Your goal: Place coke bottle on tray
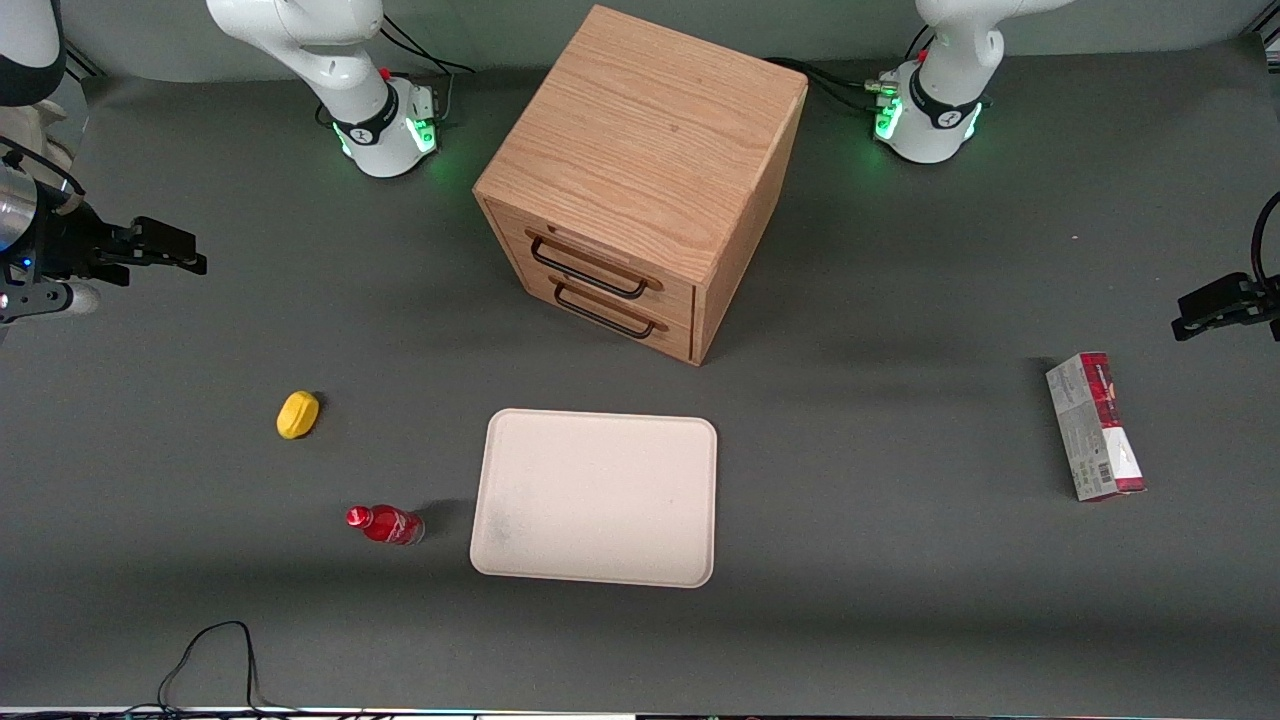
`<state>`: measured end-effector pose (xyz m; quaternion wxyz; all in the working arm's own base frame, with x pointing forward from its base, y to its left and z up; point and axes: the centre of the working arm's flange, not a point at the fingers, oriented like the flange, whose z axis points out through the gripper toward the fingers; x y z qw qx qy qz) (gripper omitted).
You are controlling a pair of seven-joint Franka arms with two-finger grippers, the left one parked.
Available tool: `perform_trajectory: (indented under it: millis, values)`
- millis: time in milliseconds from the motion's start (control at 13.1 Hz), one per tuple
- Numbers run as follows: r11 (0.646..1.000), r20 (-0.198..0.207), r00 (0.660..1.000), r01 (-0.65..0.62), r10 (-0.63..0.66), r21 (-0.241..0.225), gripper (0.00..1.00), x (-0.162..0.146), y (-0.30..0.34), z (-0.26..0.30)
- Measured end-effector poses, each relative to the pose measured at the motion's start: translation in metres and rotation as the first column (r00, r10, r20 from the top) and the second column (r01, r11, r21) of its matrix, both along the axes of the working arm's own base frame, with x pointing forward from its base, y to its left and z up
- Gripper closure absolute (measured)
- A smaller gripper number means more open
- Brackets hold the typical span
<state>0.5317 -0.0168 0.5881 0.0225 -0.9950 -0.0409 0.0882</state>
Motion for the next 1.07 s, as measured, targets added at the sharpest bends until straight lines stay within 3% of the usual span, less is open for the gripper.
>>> perform_trajectory:
  millis: [609,1065]
  values:
    - [1.0,-0.028,1.0,0.004,-0.004,0.001,0.0,-0.004,-0.003,0.004]
    - [1.0,0.004,1.0,0.006,-0.006,0.001,0.0,0.005,-0.004,0.019]
